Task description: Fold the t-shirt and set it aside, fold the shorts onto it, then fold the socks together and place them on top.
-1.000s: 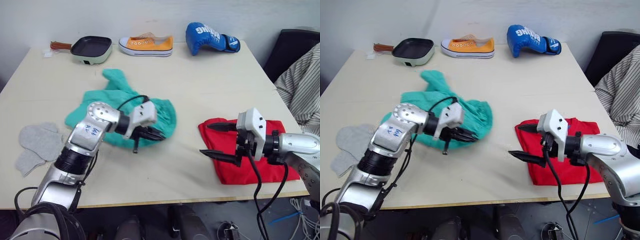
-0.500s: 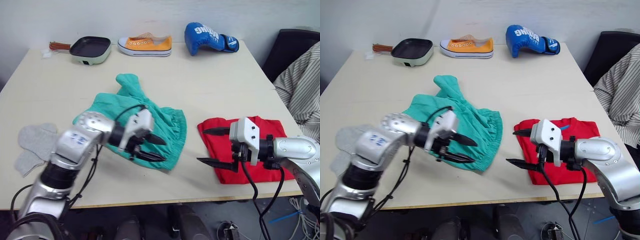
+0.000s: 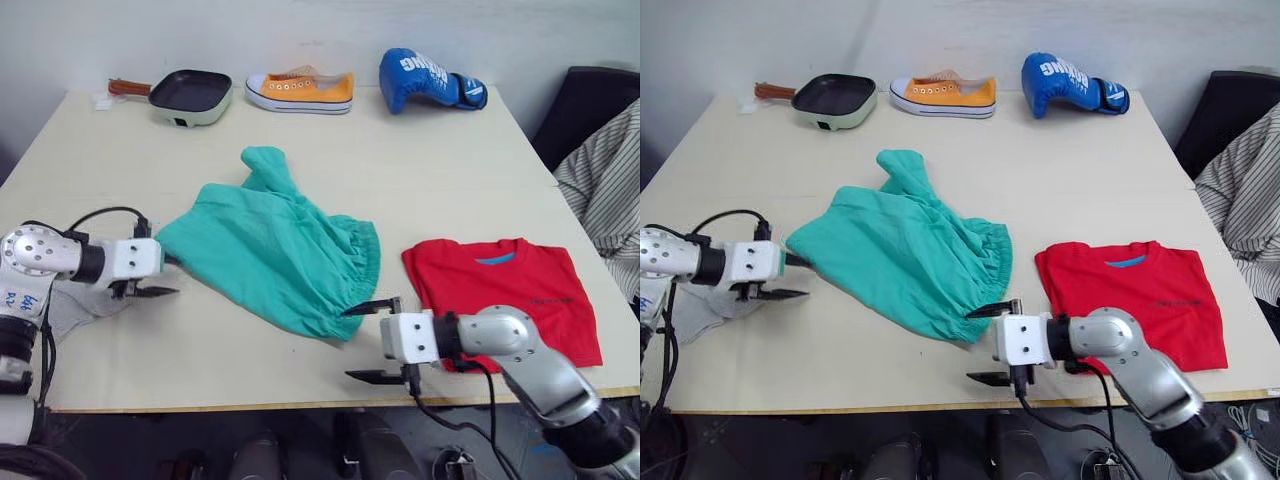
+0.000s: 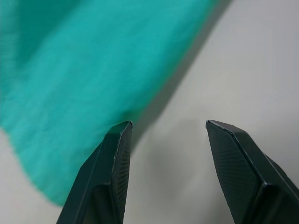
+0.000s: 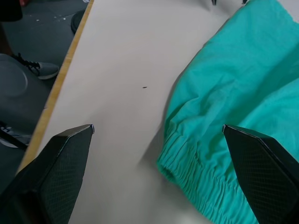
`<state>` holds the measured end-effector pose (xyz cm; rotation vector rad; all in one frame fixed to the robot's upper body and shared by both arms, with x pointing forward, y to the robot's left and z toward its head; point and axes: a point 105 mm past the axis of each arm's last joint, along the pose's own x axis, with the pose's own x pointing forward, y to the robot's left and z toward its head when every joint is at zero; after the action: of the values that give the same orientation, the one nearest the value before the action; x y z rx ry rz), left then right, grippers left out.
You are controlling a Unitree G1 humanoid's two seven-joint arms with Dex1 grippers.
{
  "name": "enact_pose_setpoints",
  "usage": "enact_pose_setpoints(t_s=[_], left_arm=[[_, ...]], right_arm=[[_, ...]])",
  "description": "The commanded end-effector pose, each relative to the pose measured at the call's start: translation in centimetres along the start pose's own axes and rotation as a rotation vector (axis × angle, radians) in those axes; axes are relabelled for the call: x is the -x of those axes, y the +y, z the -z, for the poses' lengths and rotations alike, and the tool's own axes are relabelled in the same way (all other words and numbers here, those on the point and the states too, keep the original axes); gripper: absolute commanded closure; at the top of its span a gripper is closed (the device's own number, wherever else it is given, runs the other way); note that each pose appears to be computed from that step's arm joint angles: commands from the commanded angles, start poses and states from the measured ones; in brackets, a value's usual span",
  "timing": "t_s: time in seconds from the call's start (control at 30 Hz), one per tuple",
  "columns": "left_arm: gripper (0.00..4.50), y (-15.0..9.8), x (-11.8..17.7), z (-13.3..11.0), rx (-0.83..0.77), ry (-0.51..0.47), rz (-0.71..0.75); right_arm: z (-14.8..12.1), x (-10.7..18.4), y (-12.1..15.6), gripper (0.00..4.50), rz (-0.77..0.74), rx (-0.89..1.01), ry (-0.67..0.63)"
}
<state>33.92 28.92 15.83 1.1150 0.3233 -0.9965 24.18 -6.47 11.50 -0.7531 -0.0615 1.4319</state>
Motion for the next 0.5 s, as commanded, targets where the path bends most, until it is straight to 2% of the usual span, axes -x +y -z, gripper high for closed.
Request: enact_pose_setpoints(t_s=[0.03,0.13,0.2,0.3,0.5], left_arm=[[1.86,1.0,-0.2,0.2,-0.036,0.013,-0.048],[1.84,0.9,-1.1,0.9,-0.032,0.051,-0.032],[1.84,0.7,-1.4,1.4,-0.031,0.083,-0.004],[2.43,0.8,-1.4,2.3,-0.043,0.144,-0.006],[4.26,-0.3,-0.9,3.3,-0.001,0.185,0.074]], right_arm=[[0.8,-0.6,-0.9,0.0,0.04,0.065,0.032],[1.6,-1.3,-1.2,0.61,0.05,0.091,0.059],[1.9,-1.4,-1.4,1.27,0.062,0.101,0.067],[2.1,-1.2,-1.9,2.28,0.082,0.116,0.071],[1.8,0.1,-3.2,4.34,0.124,0.135,0.045]])
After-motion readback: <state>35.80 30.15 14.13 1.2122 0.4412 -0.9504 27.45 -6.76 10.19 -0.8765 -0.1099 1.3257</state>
